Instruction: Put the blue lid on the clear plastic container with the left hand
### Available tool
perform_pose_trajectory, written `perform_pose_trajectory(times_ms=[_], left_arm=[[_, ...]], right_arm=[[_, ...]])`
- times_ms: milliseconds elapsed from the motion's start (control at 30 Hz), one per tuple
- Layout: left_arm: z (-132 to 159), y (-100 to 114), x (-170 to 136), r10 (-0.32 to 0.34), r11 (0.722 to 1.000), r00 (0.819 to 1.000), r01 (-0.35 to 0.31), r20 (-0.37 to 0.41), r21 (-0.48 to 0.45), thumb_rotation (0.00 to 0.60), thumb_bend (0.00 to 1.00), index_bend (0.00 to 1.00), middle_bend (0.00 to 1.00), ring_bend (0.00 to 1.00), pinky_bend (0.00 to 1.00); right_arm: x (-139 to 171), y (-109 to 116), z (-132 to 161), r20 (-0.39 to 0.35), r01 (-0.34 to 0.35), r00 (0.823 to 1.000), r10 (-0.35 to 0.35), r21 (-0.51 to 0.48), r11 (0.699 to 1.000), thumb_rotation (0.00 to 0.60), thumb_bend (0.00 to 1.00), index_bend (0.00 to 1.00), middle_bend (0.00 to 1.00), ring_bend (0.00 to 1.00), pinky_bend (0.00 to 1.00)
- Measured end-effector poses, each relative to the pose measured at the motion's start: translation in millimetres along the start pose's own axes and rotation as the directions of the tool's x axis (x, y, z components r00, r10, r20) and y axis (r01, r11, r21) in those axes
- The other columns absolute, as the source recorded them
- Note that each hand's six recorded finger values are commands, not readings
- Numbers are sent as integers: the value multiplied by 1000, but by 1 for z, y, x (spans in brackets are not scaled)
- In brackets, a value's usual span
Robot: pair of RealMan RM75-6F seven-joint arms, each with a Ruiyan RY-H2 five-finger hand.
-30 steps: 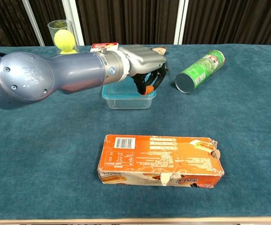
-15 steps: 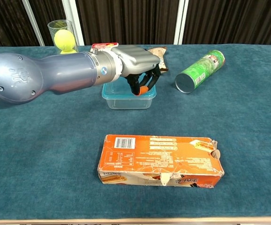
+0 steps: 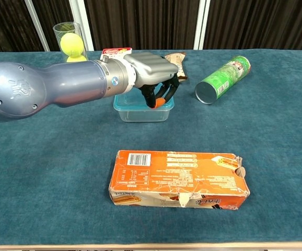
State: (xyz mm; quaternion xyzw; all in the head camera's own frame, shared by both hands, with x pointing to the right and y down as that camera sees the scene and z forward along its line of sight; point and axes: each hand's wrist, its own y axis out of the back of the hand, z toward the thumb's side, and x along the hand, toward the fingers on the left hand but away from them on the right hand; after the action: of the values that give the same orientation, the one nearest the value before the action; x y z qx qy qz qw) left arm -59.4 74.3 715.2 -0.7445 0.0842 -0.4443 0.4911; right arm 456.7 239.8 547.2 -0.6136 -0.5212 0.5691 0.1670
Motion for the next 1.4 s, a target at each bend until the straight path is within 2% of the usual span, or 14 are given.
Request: perform_pose_trajectory(times_ms=[1400], left_arm=[[2,-22,3,-21,998,1000,21,2,58,600,506,713,605,165,18]], right_arm=[[0,1,0,5,0,1000,0,-5,1000,600,292,96,0,0,0]])
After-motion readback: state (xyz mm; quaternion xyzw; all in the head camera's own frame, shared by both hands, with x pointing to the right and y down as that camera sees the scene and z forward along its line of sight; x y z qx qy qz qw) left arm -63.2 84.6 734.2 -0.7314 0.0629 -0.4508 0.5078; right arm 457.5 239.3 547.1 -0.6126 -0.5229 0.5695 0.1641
